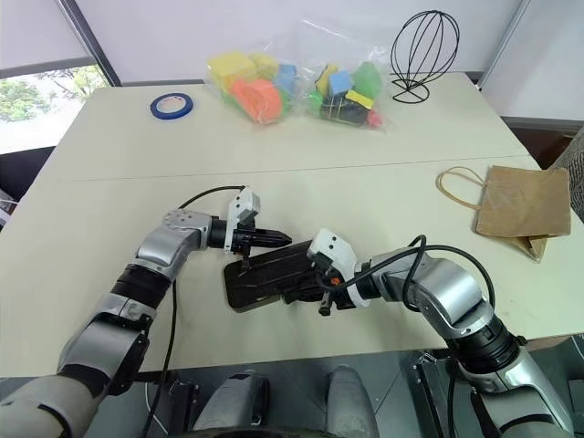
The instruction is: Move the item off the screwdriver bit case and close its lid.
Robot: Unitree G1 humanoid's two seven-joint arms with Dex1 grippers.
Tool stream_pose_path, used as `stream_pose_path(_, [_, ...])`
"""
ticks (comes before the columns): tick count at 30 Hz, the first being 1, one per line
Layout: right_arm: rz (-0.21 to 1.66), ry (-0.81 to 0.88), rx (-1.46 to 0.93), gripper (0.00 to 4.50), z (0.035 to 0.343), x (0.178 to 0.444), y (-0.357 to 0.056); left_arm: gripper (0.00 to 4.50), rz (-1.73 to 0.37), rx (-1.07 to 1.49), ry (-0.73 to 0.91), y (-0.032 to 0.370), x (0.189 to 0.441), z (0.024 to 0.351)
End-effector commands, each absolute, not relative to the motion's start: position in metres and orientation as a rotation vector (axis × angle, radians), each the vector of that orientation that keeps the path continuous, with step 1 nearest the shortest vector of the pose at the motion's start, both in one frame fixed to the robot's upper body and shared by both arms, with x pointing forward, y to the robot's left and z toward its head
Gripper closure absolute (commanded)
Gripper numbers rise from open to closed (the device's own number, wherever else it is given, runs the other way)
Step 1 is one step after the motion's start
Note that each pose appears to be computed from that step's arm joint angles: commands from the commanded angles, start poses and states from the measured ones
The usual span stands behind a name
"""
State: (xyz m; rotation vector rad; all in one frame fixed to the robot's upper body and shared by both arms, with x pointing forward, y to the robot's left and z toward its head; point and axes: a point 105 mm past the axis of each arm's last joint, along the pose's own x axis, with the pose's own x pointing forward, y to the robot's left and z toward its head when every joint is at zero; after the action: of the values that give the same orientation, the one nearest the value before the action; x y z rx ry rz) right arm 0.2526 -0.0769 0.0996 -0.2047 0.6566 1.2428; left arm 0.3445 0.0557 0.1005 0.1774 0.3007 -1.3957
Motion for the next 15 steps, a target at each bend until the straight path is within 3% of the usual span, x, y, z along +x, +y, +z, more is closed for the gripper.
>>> stream_pose_path(1, [1.213,0.686,-0.227,4.45,0.087,0.252,-0.077,4.50,-1.422,0.209,0.269,0.051,0.343,0.105])
stream_pose_path(15, [1.061,0.575,-0.359,4.45,0.084,0.267,-0.074,4.50,-1.452,0.263,0.296,0.052,0.337,0.091])
